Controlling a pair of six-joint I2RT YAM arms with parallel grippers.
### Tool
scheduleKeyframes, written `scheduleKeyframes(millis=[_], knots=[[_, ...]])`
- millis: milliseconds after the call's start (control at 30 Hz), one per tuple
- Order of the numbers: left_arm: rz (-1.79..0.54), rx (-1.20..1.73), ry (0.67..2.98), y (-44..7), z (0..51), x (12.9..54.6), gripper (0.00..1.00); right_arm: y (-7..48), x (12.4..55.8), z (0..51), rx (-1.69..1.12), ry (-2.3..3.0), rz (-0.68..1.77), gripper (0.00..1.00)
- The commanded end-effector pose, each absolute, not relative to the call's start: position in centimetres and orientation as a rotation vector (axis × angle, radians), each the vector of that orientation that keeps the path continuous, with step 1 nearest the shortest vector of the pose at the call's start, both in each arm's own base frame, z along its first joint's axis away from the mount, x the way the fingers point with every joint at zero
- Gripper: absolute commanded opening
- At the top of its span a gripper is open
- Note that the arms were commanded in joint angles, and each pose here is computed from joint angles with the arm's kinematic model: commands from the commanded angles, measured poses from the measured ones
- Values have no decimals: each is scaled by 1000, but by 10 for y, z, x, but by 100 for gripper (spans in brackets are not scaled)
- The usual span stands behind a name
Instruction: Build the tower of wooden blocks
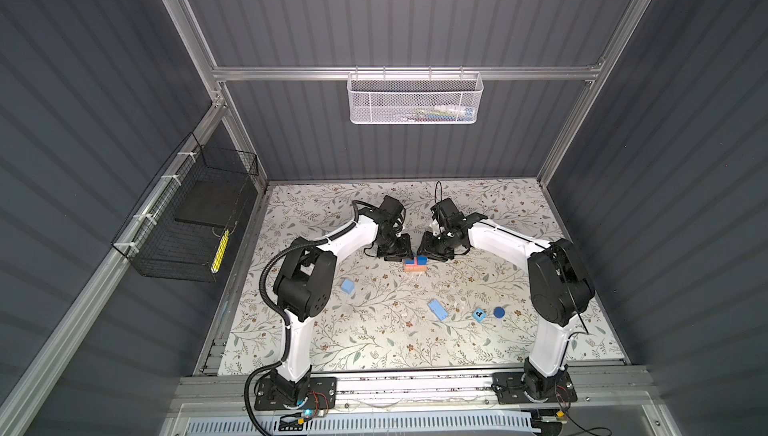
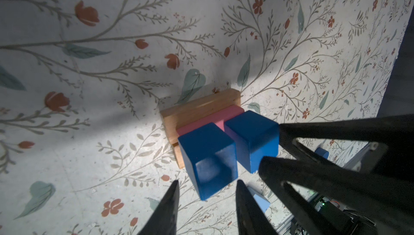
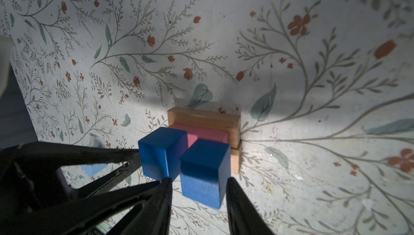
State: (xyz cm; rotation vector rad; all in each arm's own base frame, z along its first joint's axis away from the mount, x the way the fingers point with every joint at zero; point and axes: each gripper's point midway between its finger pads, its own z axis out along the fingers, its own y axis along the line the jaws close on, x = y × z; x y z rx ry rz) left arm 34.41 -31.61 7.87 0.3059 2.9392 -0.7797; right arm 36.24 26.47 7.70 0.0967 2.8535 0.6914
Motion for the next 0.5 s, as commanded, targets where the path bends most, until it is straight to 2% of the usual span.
scheduleKeyframes(millis=[0, 467], knots=[[-811, 323, 2938, -323, 86, 342, 42, 264, 362, 69, 112, 2873, 694, 42], [-816, 327, 2934, -325, 86, 344, 40, 267, 361, 66, 126, 2881, 723, 39]])
